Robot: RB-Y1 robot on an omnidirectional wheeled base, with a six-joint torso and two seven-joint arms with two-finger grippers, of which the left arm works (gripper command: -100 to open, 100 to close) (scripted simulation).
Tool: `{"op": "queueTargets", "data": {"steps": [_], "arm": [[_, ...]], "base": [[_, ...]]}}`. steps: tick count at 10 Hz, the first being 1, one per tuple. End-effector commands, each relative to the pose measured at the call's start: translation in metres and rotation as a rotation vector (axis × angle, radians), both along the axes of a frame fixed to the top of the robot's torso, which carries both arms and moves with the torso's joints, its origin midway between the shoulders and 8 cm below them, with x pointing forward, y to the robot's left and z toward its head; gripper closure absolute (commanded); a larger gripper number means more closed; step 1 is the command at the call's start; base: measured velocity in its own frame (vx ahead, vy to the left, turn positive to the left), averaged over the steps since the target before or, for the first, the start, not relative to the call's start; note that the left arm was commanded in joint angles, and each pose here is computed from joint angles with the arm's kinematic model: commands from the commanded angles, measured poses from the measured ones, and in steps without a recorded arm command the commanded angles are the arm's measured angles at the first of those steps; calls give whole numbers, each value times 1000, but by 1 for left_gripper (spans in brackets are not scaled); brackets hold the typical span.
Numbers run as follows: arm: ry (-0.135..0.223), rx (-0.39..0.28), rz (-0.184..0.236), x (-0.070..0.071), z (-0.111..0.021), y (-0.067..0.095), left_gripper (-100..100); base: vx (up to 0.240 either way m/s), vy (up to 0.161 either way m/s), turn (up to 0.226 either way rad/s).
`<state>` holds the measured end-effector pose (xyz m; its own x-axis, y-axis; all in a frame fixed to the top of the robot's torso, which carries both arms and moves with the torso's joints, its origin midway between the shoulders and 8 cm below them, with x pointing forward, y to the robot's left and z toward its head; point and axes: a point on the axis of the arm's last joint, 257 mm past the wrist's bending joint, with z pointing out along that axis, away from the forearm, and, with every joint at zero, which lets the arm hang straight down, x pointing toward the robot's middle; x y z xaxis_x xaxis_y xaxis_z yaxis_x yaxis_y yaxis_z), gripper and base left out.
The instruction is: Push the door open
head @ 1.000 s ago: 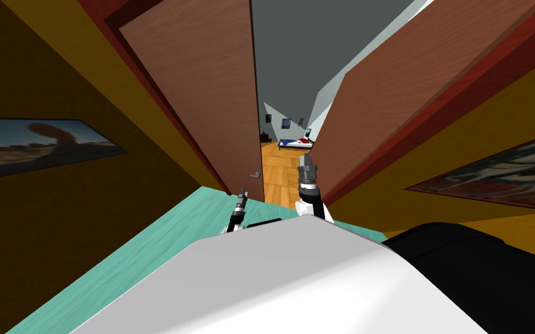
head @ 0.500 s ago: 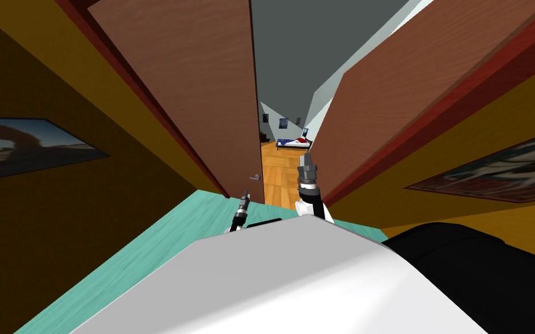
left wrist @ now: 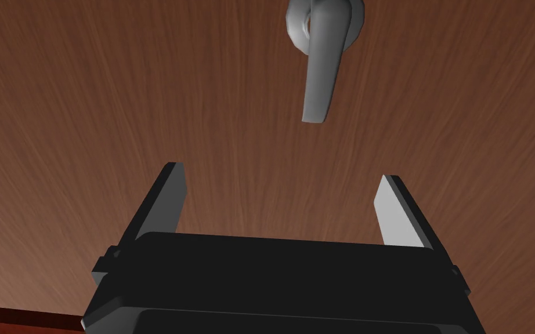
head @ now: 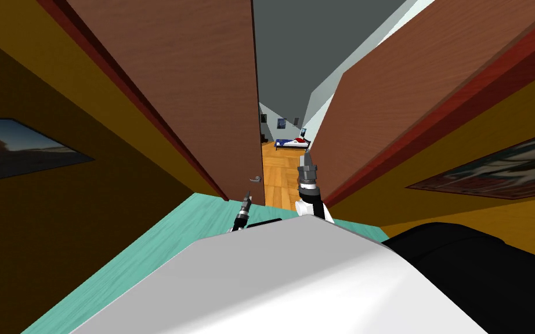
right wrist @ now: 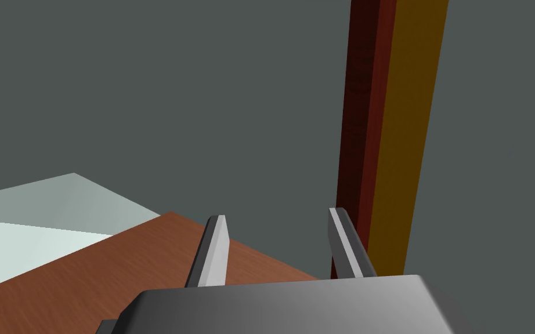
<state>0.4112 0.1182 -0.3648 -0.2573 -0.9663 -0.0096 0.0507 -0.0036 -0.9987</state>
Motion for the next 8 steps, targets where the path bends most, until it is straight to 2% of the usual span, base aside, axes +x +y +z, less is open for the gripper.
{"op": "queueTargets", "data": {"steps": [1,4,5,6,8], "arm": [[14,2,-10,-2,-8,-4,-100],[48,4,-36,-9,-25,-14,-100],[41,4,-31,-6,-21,-13,-100],[43,9,-28,-5,-24,-9,-100],[44,12,-24,-5,-25,-7,-100]], "base": [[84,52,-60],[113,74,-75],[45,41,-14],[137,-3,-33],[176,-49,-23]]}}
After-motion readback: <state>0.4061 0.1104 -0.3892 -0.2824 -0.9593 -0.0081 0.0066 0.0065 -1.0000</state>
